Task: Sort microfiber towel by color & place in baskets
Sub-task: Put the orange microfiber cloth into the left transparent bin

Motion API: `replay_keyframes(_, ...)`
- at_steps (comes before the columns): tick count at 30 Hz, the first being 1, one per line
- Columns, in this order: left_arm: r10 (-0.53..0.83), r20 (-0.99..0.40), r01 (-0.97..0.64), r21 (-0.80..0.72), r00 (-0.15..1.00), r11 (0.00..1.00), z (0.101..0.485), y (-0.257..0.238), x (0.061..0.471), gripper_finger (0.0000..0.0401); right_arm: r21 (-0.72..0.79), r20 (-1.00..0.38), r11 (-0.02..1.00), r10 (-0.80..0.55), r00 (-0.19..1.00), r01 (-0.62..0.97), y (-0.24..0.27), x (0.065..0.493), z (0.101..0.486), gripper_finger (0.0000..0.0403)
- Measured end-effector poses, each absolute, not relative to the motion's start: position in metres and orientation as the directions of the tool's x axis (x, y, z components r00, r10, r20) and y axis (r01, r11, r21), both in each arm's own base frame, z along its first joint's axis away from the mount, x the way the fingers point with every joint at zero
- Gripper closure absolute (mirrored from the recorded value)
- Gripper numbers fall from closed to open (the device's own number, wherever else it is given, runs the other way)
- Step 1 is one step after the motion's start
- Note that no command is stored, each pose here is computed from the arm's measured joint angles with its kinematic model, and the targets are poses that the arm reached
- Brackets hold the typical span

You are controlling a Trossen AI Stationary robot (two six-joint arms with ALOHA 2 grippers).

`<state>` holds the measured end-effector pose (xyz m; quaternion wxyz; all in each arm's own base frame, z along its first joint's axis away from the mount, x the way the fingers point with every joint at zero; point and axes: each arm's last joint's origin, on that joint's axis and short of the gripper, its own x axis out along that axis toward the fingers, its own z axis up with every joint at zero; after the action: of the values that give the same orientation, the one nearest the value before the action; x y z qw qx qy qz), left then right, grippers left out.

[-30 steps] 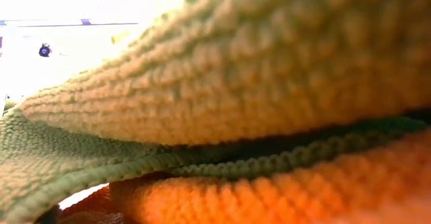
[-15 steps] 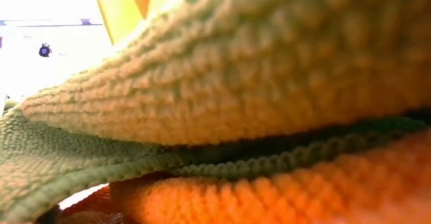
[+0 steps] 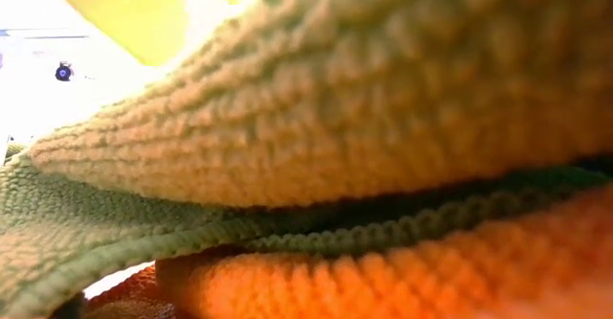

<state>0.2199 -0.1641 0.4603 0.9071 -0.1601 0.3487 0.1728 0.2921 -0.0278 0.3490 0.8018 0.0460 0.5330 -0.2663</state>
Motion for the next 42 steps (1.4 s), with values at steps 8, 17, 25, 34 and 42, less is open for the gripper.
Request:
replay_keyframes(8, 0.147, -0.697, -0.446, -0.269, 0.702, 0.854, 0.459, -0.183, 0.206, 0.0401, -0.214, -0.879, 0.857, -0.378, 0.290, 0.468, -0.028, 0.292, 0.349, 0.0296)
replay_keyframes(17, 0.025, -0.704, -0.360, -0.333, 0.710, 0.872, 0.459, -0.213, 0.174, 0.0401, -0.200, -0.879, 0.846, -0.378, 0.290, 0.494, -0.028, 0.292, 0.349, 0.0303)
replay_keyframes(25, -0.120, -0.739, -0.229, -0.353, 0.662, 0.907, 0.459, -0.234, 0.142, 0.0401, -0.154, -0.879, 0.803, -0.377, 0.291, 0.576, -0.028, 0.292, 0.349, 0.0300)
replay_keyframes(34, -0.181, -0.758, -0.103, -0.311, 0.627, 0.945, 0.449, -0.236, 0.101, 0.0401, -0.085, -0.880, 0.726, -0.377, 0.291, 0.683, -0.028, 0.292, 0.349, 0.0307)
replay_keyframes(42, -0.149, -0.834, -0.152, -0.267, 0.531, 0.952, 0.414, -0.212, 0.075, 0.0401, -0.046, -0.880, 0.676, -0.376, 0.291, 0.735, -0.028, 0.292, 0.349, 0.0303)
